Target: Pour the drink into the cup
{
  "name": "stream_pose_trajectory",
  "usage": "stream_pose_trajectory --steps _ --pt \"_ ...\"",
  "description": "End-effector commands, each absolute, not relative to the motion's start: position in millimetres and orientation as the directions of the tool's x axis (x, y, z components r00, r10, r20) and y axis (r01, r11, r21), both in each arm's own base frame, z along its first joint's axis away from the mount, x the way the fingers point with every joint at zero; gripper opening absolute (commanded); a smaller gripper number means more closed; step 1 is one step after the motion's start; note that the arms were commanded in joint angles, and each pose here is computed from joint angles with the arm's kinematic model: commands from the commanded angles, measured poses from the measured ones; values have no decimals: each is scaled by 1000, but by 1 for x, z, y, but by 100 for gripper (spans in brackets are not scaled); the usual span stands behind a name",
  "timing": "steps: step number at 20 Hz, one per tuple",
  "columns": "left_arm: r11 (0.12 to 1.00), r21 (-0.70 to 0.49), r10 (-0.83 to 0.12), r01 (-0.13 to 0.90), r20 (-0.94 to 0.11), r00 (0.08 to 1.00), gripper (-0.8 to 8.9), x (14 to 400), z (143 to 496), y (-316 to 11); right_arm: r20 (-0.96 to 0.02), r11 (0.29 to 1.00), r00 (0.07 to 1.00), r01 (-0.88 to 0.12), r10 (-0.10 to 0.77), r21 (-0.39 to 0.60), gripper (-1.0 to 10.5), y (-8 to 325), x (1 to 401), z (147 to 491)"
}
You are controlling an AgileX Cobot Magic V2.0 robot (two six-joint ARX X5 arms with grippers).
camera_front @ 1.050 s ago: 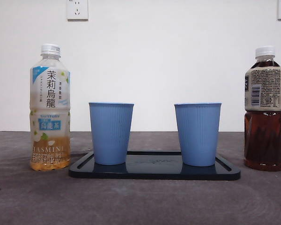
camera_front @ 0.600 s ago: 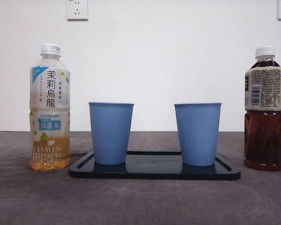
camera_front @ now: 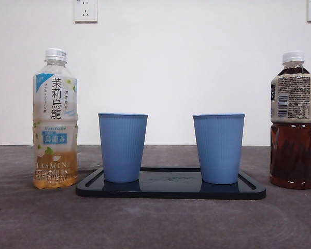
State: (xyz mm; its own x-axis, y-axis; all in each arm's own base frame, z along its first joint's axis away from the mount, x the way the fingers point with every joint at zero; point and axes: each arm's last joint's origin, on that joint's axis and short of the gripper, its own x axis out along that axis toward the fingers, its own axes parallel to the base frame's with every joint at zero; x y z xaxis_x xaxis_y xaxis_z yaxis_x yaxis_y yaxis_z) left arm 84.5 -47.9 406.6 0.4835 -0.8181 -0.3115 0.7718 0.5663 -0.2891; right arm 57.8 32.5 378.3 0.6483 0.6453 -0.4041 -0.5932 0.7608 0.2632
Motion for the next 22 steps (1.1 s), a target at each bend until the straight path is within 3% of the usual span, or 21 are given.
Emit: stream_pose_trajectory --steps 1,11,22 --pt "552 -265 -828 790 -288 482 531 83 414 -48 -421 821 706 -519 569 239 545 32 62 375" --pt "575 -257 -812 777 -293 504 531 84 414 -48 -429 897 788 -384 442 218 545 42 105 310" --pt "576 -264 -812 774 -295 503 531 84 414 -48 -305 955 912 -219 274 201 545 52 148 217"
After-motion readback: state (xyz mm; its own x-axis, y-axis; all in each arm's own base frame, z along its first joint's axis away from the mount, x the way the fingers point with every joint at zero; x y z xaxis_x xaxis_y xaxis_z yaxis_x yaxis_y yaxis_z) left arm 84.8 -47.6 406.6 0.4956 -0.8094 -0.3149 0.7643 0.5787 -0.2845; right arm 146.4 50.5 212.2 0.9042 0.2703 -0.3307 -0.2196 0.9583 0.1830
